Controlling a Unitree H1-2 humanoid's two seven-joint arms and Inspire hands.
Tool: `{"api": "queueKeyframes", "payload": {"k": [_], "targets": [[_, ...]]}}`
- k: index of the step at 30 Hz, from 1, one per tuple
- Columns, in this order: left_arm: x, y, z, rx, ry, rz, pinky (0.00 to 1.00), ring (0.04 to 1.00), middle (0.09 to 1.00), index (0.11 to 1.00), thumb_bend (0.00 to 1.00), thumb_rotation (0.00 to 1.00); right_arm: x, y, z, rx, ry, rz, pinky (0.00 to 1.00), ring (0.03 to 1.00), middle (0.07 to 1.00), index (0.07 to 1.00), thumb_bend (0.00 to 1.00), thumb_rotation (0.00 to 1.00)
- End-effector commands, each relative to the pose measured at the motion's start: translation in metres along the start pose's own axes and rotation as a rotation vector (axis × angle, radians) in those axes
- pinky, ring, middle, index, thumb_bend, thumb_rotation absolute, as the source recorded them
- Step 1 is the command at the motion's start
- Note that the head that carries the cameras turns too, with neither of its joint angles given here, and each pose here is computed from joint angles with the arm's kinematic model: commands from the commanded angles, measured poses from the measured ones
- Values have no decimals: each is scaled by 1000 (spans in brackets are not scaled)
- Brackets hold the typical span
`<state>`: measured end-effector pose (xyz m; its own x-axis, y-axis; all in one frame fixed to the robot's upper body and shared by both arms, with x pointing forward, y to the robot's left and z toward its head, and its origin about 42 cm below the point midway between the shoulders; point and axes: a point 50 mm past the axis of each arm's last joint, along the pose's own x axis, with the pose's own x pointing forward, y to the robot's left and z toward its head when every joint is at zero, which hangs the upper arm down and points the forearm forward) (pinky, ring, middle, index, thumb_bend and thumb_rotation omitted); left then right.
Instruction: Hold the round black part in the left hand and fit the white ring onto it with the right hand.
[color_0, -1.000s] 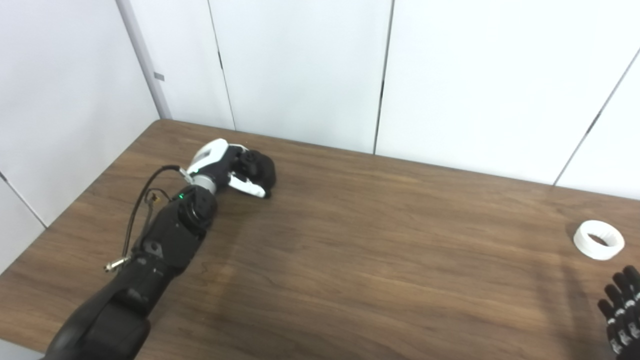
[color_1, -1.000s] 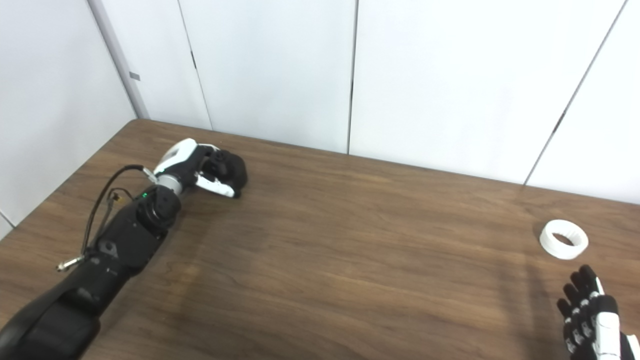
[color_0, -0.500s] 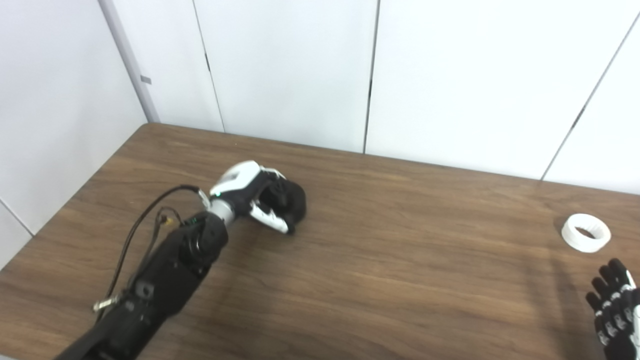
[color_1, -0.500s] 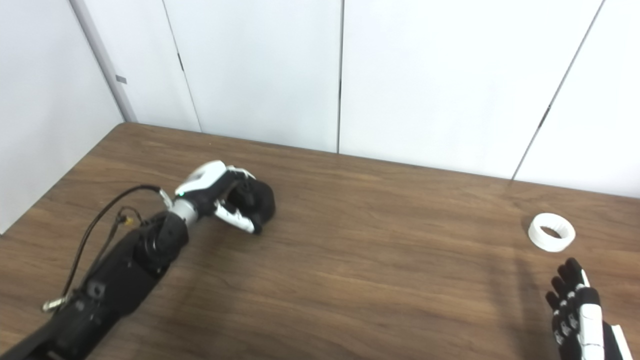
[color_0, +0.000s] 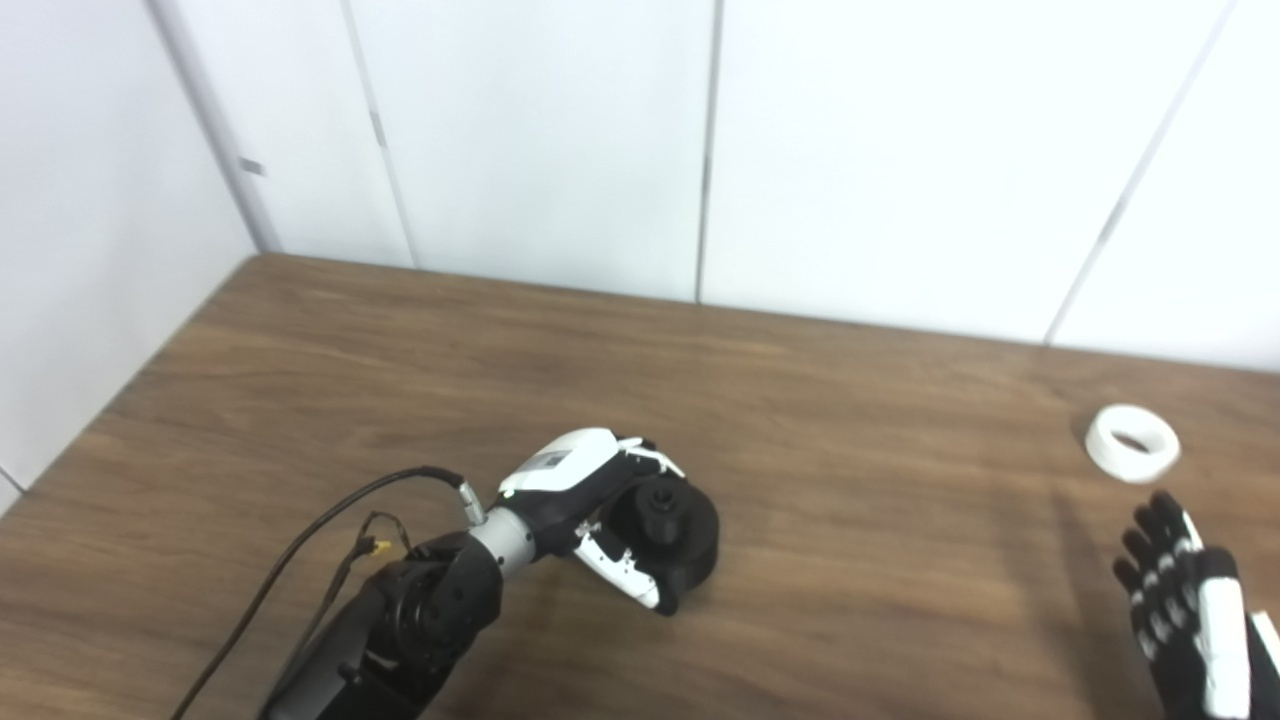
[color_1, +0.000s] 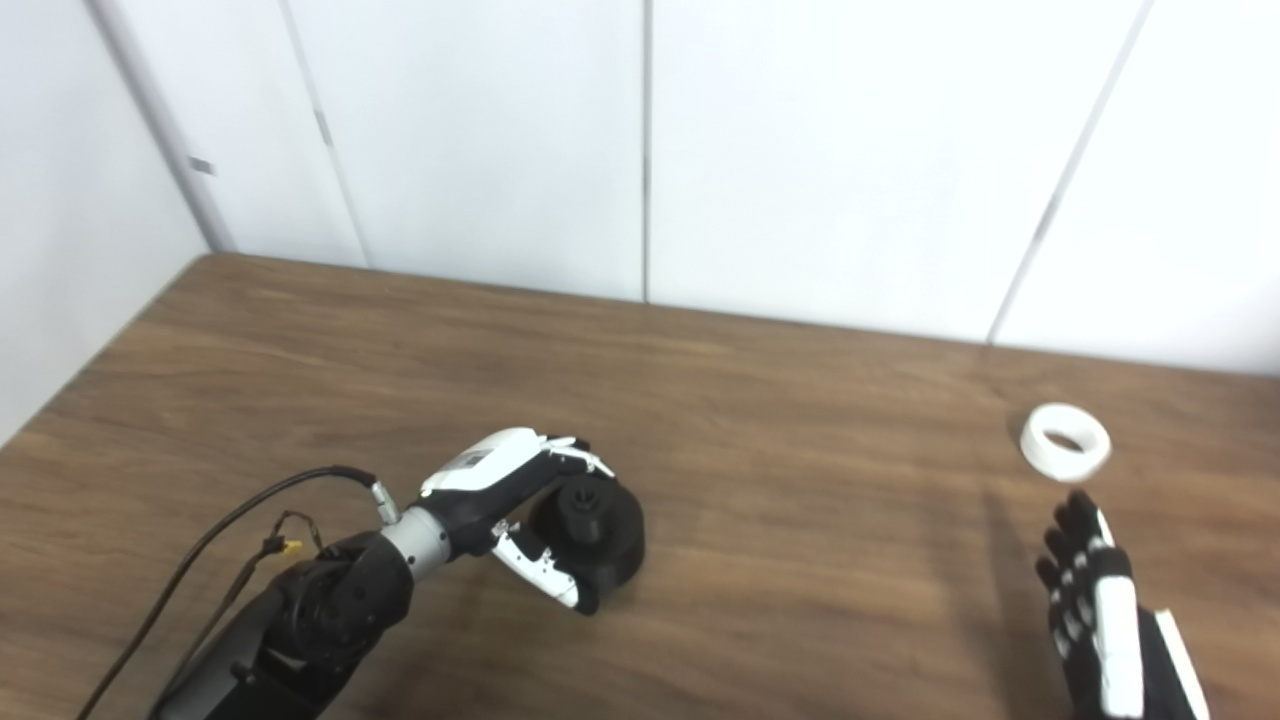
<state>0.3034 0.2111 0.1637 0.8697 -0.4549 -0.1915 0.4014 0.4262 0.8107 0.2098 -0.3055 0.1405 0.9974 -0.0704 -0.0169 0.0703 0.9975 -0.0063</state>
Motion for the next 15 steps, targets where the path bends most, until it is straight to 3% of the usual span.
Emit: {"api": "queueKeyframes", "payload": {"k": [1,15], "targets": [[-3,4,13,51,-58,14,1000,961,843,481,523,56,5,5,12,-3,-70,-4,1000,1000,1000,1000,625,1000],[-19,-24,47,87,-155,-121,1000,963,838,481,524,56,10,25,15,34,-73,2,1000,1000,1000,999,623,1000]]}}
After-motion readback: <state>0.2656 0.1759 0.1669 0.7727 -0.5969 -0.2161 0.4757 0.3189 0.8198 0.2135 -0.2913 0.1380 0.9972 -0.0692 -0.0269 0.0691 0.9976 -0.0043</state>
